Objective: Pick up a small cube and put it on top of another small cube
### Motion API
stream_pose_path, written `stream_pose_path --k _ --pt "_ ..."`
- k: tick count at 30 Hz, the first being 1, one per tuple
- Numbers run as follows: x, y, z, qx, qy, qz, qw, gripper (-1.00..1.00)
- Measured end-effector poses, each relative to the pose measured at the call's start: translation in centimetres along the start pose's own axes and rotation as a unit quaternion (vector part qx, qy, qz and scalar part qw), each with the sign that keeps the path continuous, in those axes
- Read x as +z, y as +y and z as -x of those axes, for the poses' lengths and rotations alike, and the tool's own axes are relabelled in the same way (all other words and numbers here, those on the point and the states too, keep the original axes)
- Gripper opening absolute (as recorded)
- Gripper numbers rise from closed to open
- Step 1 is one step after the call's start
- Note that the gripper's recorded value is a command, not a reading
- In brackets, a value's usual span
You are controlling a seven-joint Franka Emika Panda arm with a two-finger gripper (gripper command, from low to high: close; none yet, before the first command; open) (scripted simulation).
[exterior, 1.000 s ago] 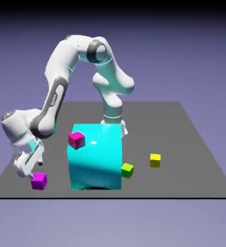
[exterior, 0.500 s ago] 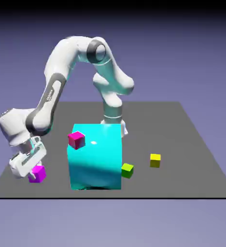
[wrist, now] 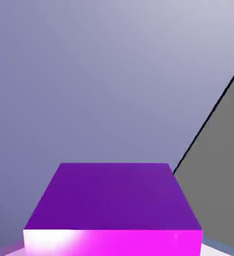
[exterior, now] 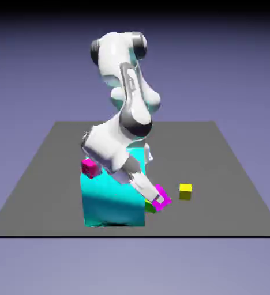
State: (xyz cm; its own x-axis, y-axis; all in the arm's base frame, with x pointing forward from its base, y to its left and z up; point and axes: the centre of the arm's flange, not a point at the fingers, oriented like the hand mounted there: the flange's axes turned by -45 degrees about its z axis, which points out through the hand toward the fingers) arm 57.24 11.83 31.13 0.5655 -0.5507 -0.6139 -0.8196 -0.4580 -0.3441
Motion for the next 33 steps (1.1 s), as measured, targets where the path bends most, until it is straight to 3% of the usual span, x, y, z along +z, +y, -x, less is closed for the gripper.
stream_pose_path --k 1,7,15,18,22,27,28,33 --pt "2.4 -0.1 3.0 -0.041 -0.003 0.030 0.999 -1.00" --pt "9.2 5.9 8.6 -0.220 0.054 0.199 0.953 -1.00" --pt "14.7 15.4 14.8 -0.461 0.078 0.390 0.793 -1.00" --pt "15.9 16.1 16.3 -0.486 0.072 0.403 0.772 -1.00" --pt "14.3 15.8 14.3 -0.463 0.081 0.395 0.789 -1.00" --pt "18.9 19.1 10.9 -0.465 0.081 0.396 0.788 -1.00" --pt "19.2 19.3 10.7 -0.465 0.081 0.396 0.788 1.00" --pt "16.5 17.2 12.7 -0.464 0.082 0.397 0.787 1.00"
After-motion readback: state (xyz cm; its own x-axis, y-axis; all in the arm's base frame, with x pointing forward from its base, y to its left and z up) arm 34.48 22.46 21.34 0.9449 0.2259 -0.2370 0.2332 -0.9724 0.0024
